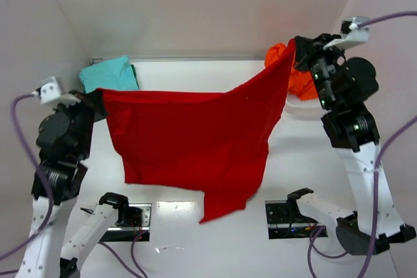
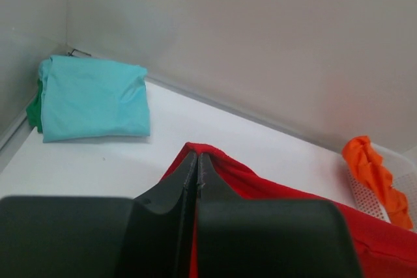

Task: Fold and stack the t-shirts
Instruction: Flatten out the tshirt

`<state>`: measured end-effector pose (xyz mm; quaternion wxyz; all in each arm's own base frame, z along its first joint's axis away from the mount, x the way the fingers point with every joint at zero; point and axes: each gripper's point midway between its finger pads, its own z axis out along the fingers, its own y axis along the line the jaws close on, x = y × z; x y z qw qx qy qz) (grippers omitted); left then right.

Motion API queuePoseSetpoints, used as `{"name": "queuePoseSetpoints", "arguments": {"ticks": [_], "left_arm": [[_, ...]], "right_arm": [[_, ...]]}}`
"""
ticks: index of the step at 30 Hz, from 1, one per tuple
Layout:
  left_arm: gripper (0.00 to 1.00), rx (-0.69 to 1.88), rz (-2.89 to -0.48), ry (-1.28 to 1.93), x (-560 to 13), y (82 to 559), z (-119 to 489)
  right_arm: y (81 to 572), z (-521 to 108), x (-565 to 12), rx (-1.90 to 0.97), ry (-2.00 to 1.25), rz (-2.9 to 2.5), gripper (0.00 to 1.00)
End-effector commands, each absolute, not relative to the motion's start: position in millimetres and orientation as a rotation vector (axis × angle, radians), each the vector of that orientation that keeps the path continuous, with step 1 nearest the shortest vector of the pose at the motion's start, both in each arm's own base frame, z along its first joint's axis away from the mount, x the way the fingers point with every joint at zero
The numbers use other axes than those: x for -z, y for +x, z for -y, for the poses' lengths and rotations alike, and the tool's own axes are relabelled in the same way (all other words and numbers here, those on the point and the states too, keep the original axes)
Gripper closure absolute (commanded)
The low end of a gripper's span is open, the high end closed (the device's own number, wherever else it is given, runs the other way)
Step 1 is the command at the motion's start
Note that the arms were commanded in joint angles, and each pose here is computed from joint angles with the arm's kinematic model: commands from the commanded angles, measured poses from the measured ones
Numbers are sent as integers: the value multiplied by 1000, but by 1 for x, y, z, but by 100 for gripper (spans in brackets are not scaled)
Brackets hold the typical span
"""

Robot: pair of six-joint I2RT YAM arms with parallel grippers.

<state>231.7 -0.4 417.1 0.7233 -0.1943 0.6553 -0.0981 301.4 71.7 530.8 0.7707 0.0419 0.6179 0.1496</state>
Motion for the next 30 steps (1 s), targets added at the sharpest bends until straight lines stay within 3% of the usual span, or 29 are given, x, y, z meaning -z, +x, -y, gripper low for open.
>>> {"name": "queuePoseSetpoints", "arguments": {"ticks": [1, 4, 8, 11, 13, 14, 15, 20, 23, 30], "left_arm": [[100, 177, -1366, -404, -453, 259, 0], [100, 186, -1327, -375, -482, 265, 3], [100, 240, -1235, -327, -524, 235, 6], [100, 307, -1119, -280, -544, 175, 4], [100, 345, -1055, -295, -546, 128, -4], [100, 340, -1037, -308, -544, 113, -10], [100, 357, -1007, -313, -535, 81, -16], [100, 366, -824, -365, -531, -8, -45], [100, 364, -802, -379, -532, -14, -49], [100, 380, -884, -367, -532, 32, -35]], "right_arm": [[307, -63, -583, -307, 134, -1189, 100], [302, -61, -615, -320, 140, -1130, 100], [271, -60, -648, -359, 103, -1059, 100], [222, -56, -668, -410, 62, -977, 100], [162, -46, -681, -468, 47, -894, 100], [167, -47, -675, -465, 46, -918, 100], [120, -41, -680, -515, 24, -844, 100], [54, -28, -697, -547, -6, -757, 100], [34, -24, -711, -545, -19, -702, 100], [78, -34, -701, -509, -21, -772, 100]]}}
